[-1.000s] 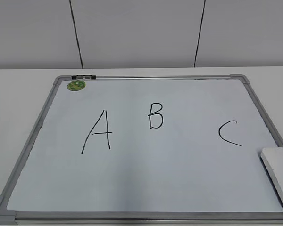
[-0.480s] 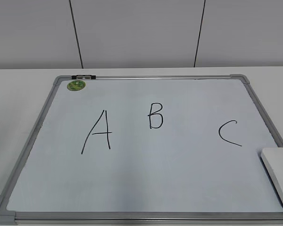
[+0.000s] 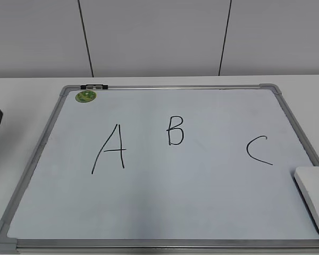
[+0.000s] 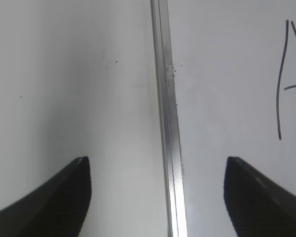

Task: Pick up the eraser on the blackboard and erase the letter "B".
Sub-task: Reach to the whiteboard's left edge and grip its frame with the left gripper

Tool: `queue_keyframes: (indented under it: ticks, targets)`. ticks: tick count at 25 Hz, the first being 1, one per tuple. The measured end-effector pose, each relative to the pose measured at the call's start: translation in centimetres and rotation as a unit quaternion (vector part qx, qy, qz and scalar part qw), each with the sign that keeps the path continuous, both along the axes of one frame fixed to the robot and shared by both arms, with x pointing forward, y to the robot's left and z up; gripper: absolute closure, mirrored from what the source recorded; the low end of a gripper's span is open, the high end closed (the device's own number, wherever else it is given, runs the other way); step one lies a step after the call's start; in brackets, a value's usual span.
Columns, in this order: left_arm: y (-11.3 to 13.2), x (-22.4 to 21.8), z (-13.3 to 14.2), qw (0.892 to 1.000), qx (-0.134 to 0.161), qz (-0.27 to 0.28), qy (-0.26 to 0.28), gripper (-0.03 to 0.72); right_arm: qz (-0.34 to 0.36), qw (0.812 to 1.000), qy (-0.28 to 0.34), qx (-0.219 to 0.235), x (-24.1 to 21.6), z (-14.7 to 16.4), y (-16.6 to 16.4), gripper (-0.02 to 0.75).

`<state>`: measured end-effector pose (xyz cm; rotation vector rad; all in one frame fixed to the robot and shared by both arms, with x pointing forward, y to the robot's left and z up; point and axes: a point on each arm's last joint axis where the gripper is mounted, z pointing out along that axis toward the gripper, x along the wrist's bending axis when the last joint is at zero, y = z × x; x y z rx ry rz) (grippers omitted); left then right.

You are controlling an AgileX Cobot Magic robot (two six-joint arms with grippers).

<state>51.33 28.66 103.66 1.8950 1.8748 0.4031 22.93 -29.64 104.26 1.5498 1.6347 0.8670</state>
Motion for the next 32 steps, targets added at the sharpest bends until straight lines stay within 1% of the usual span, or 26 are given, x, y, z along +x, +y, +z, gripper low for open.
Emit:
queue_keyframes:
  ticks: [4, 6, 11, 17, 24, 28, 32]
  targets:
    - [-0.2, 3.2, -1.2, 0.999, -0.004, -0.004, 0.040, 0.074, 0.000, 1.000, 0.000, 0.000, 0.0, 0.0, 0.0, 0.151]
    - [-0.3, 4.5, -1.8, 0.998, -0.003, -0.015, 0.057, 0.077, 0.000, 1.000, 0.000, 0.000, 0.0, 0.0, 0.0, 0.151]
    - [-0.6, 6.9, -3.6, 0.995, -0.008, -0.037, 0.093, 0.085, 0.000, 1.000, 0.000, 0.000, 0.0, 0.0, 0.0, 0.151]
    - [-0.7, 8.6, -5.6, 0.992, -0.008, -0.051, 0.116, 0.102, 0.000, 1.000, 0.000, 0.000, 0.0, 0.0, 0.0, 0.151]
    - [-1.2, 10.2, -7.6, 0.988, -0.026, -0.065, 0.136, 0.116, 0.000, 1.000, 0.000, 0.000, 0.0, 0.0, 0.0, 0.151]
    - [-1.3, 11.1, -8.7, 0.986, -0.034, -0.066, 0.151, 0.139, 0.004, 1.000, 0.000, 0.006, 0.0, 0.0, 0.1, 0.151]
    - [-1.4, 12.2, -9.5, 0.984, -0.036, -0.067, 0.159, 0.168, 0.006, 1.000, 0.000, 0.009, 0.0, 0.0, 0.2, 0.151]
